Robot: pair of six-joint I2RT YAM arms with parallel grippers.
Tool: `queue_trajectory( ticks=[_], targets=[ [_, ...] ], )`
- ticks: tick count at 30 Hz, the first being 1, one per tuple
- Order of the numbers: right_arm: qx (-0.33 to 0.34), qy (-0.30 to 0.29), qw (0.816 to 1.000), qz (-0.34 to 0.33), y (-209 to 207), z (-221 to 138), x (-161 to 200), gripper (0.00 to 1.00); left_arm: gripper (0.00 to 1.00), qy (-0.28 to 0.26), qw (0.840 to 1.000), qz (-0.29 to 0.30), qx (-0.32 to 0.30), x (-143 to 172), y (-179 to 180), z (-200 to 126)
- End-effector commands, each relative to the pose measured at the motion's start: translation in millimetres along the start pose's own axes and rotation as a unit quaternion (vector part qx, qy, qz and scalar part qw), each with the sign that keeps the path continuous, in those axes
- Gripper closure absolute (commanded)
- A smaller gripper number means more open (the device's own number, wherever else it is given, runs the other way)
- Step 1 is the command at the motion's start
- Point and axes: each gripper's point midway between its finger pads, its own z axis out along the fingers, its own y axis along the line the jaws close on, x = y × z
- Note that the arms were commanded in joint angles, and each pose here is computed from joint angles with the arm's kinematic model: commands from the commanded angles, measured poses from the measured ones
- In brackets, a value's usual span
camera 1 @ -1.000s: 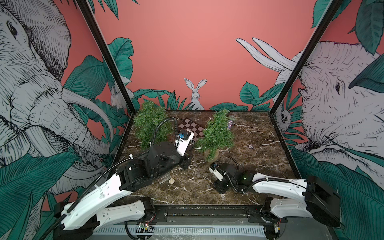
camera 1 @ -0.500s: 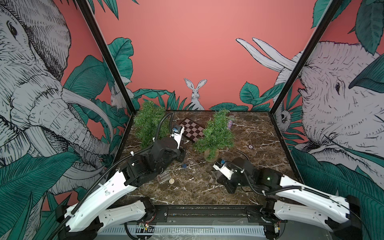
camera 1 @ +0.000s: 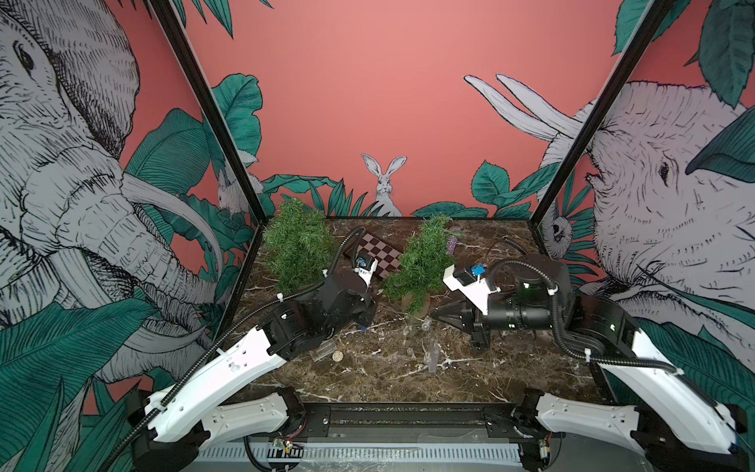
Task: Wrap string light around the christmas tree
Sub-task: Pick up the light string from the center of the board, then adjust the light string at the center of the board.
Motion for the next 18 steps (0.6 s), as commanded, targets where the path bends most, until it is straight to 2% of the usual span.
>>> queue_trajectory(
  ticks=[1,2,4,5,6,8,10,13,15,18],
  targets=[
    [-0.007,0.054,0.998,-0.005,-2,4,10,1.0,1.0,0.032,0.999,-0.005,-0.04,22,17,4],
    [0.037,0.075,0.996,-0.015,-18,5,17,1.0,1.0,0.043,0.998,-0.004,-0.055,28,24,5],
    [0.127,0.168,0.977,-0.036,-53,-1,45,1.0,1.0,0.057,0.996,-0.003,-0.075,36,35,3],
    [0.131,0.178,0.975,-0.04,-56,-6,48,1.0,1.0,0.056,0.996,-0.004,-0.074,36,36,1],
    [0.118,0.149,0.981,-0.039,-50,-7,39,1.0,1.0,0.049,0.997,-0.003,-0.063,35,34,-1],
    [0.079,0.044,0.995,-0.041,-31,-7,5,1.0,1.0,0.015,1.0,-0.014,-0.016,26,21,-6],
    [0.061,0.015,0.997,-0.043,-24,-10,-16,1.0,1.0,-0.007,0.999,-0.022,0.039,21,4,-10],
    [0.032,-0.003,0.998,-0.054,-11,-16,-41,1.0,1.0,-0.013,0.991,-0.018,0.132,19,-26,-20],
    [0.019,-0.035,0.998,-0.058,-5,-19,-61,1.0,1.0,-0.004,0.994,-0.016,0.104,23,-15,-20],
    [0.003,-0.066,0.996,-0.063,-2,-17,-88,1.0,1.0,0.018,1.0,-0.001,0.0,29,20,-18]
  ],
)
